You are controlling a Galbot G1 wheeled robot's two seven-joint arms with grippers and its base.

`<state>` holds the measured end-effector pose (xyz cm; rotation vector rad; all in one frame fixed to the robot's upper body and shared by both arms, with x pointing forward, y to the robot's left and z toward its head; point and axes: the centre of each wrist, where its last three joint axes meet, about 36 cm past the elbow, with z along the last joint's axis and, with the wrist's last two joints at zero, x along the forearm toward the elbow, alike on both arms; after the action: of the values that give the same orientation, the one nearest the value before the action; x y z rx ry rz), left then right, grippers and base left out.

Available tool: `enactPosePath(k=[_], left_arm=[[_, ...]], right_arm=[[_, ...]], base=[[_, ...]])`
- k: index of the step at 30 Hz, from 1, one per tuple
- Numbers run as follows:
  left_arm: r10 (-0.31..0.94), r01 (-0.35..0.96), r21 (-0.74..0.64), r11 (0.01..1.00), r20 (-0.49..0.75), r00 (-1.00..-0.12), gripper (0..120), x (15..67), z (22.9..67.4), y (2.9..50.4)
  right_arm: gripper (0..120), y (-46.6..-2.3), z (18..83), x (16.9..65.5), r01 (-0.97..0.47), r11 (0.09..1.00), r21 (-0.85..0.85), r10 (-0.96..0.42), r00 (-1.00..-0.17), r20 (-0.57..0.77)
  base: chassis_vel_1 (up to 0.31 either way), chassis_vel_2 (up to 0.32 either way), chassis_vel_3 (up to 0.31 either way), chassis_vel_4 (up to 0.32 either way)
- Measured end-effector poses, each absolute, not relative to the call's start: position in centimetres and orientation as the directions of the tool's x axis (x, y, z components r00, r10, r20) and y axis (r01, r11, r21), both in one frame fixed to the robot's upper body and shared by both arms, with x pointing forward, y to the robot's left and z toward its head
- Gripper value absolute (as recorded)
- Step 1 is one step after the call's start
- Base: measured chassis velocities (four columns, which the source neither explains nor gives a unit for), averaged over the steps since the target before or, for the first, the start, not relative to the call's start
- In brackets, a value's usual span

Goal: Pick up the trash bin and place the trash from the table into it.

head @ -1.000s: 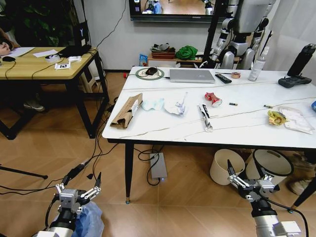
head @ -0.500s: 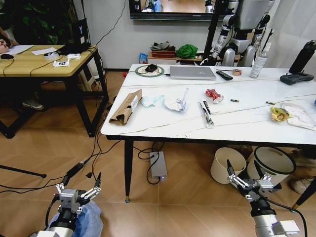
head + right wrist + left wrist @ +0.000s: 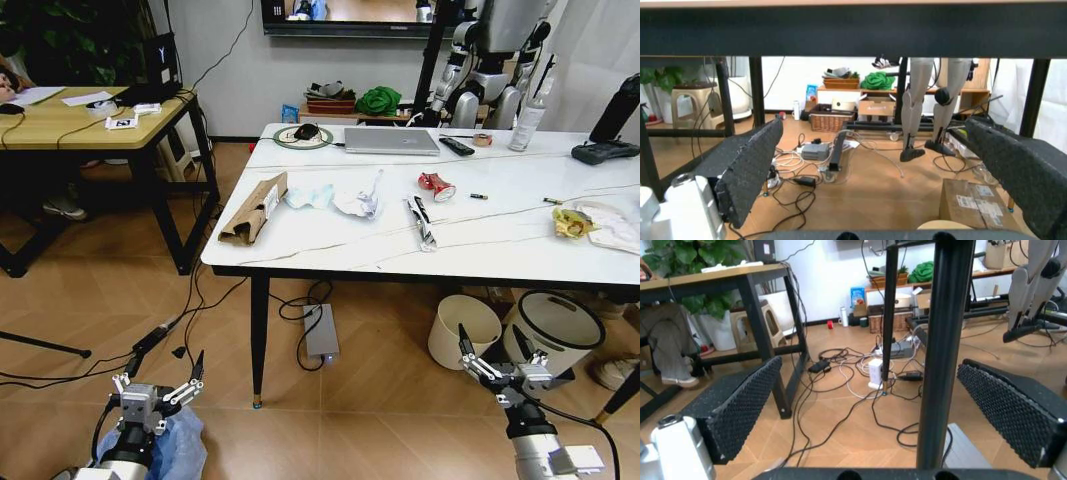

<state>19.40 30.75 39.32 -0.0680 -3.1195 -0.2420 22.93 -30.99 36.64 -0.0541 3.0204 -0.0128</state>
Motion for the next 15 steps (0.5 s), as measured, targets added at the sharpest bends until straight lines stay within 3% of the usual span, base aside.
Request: enactPosePath(k=[15], left_arm=[[0.042, 0.045, 0.153, 0.987, 0.022, -0.999, 100, 19.25, 39.14, 30.69]], right_arm=[[100, -30.87, 36.55, 22.88, -0.036, 0.999, -0.008, -0.036, -0.992, -0.119]], base=[[0.000, 0.000, 0.000, 0.000]])
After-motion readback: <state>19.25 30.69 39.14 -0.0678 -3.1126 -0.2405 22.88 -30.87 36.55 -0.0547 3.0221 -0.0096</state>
